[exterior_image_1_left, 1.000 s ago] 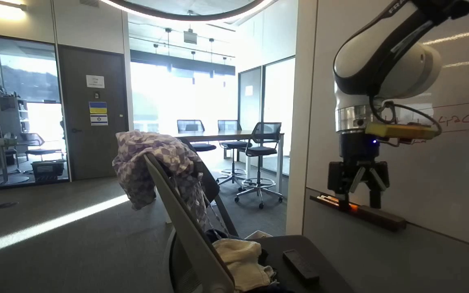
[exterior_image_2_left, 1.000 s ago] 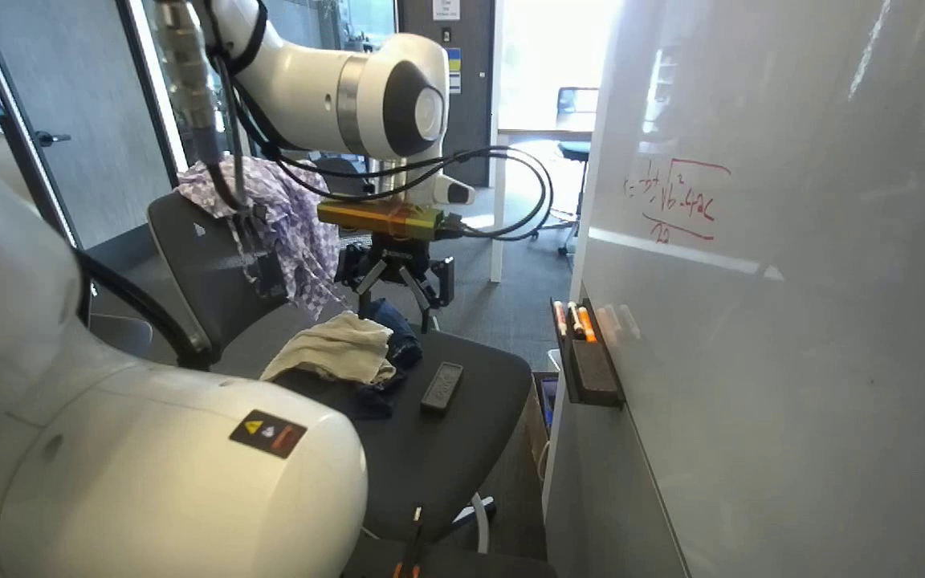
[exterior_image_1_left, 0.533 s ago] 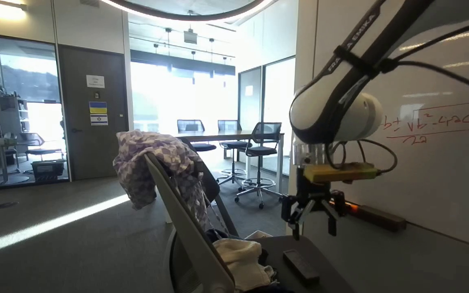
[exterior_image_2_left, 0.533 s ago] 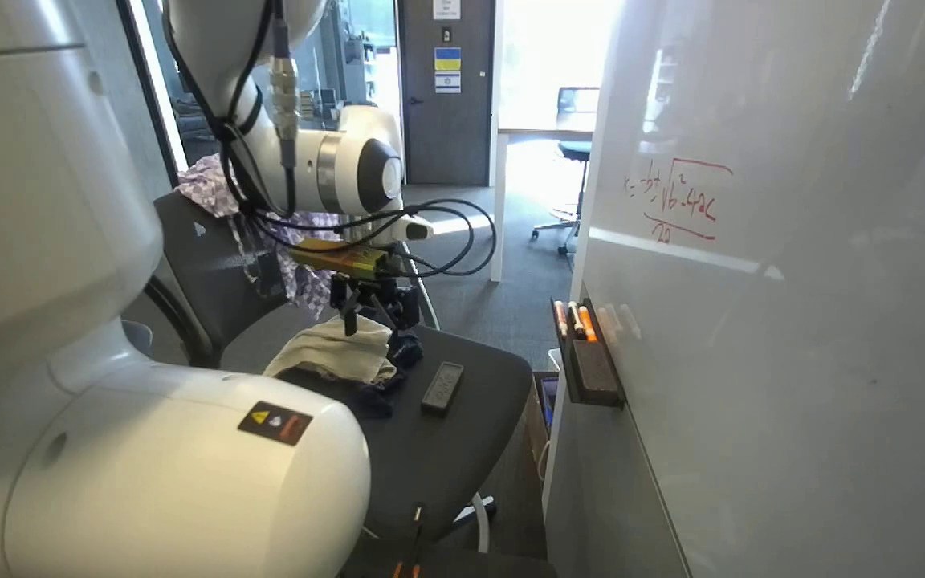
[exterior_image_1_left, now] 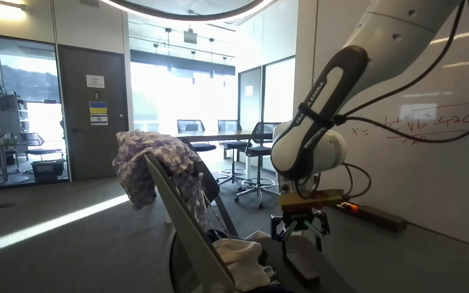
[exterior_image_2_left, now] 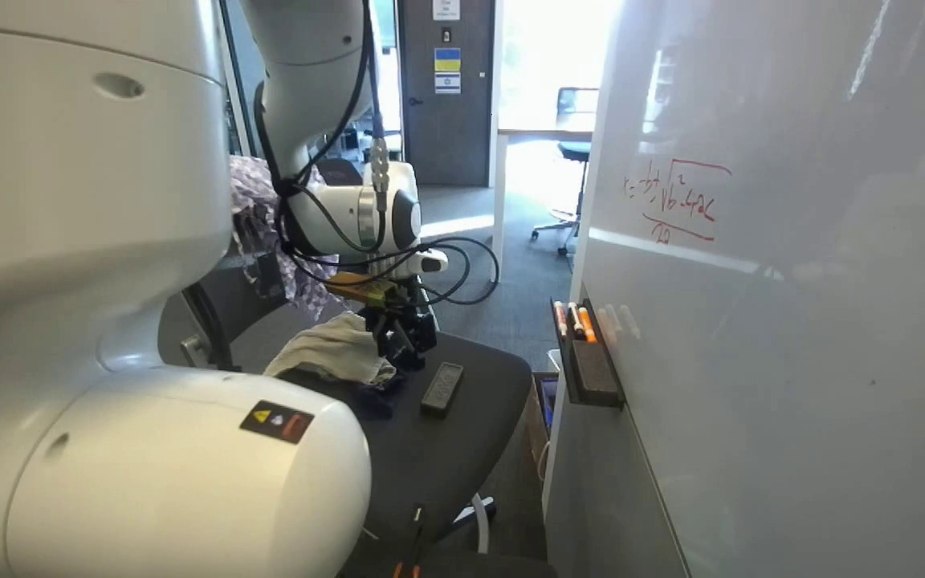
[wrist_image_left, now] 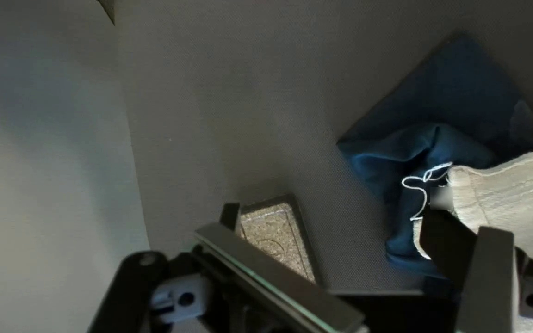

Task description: Use the duster to erase the markings on the board

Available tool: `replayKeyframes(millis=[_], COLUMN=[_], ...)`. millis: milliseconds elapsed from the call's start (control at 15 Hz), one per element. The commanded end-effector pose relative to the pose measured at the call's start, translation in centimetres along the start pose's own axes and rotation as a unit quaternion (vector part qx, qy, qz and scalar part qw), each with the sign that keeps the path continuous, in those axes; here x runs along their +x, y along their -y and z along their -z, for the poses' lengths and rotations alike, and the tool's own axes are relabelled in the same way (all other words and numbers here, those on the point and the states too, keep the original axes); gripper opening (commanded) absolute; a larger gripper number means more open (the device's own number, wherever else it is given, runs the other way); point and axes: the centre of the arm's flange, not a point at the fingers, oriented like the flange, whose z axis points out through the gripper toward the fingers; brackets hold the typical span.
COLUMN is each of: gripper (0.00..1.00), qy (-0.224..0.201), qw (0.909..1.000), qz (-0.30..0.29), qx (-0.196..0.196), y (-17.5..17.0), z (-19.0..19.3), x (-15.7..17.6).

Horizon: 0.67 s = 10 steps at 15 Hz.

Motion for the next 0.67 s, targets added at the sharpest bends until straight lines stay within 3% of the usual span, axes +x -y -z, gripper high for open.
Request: replayKeyframes(millis=[0, 267, 600], gripper=[1.00, 1.00, 1.00], qy=[-0.019, -0.032, -0.049], qw=[0.9995, 0.9970, 0.9948], qz=[-0.008, 0.040, 0.076], qx=[-0.023, -0.057, -0.048], y=[2.4, 1.5, 1.0], z=[-3.2, -6.8, -10.2], x=[4.0, 5.9, 7.6])
